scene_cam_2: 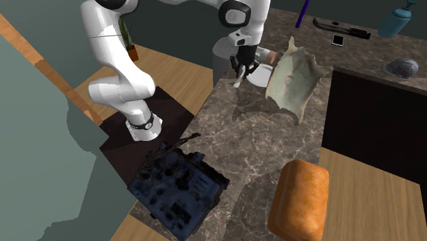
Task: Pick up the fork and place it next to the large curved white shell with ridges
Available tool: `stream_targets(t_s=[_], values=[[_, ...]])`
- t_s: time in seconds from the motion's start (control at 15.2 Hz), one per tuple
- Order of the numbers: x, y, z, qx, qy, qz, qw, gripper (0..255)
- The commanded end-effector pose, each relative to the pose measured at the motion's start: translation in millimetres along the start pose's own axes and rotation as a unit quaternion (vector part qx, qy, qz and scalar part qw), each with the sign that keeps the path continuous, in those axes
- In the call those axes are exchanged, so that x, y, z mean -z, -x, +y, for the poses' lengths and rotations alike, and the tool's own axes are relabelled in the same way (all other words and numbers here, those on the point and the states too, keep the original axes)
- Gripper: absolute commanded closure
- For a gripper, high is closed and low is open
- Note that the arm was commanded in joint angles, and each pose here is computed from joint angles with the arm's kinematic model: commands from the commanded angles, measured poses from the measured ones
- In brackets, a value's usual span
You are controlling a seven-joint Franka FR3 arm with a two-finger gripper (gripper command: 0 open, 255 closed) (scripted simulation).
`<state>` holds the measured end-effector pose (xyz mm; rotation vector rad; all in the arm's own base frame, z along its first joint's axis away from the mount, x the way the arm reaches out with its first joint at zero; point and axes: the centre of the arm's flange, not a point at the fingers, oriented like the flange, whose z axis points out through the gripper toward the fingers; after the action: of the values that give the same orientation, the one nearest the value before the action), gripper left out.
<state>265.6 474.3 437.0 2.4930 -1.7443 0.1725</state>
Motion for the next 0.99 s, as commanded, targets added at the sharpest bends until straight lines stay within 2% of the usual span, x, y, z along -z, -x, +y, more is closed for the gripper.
stream_targets(t_s=[0.0,0.92], values=[[-11,2,1,0.000,0.000,0.000,1.0000,255],[-84,13,0,0.000,0.000,0.000,1.0000,255]])
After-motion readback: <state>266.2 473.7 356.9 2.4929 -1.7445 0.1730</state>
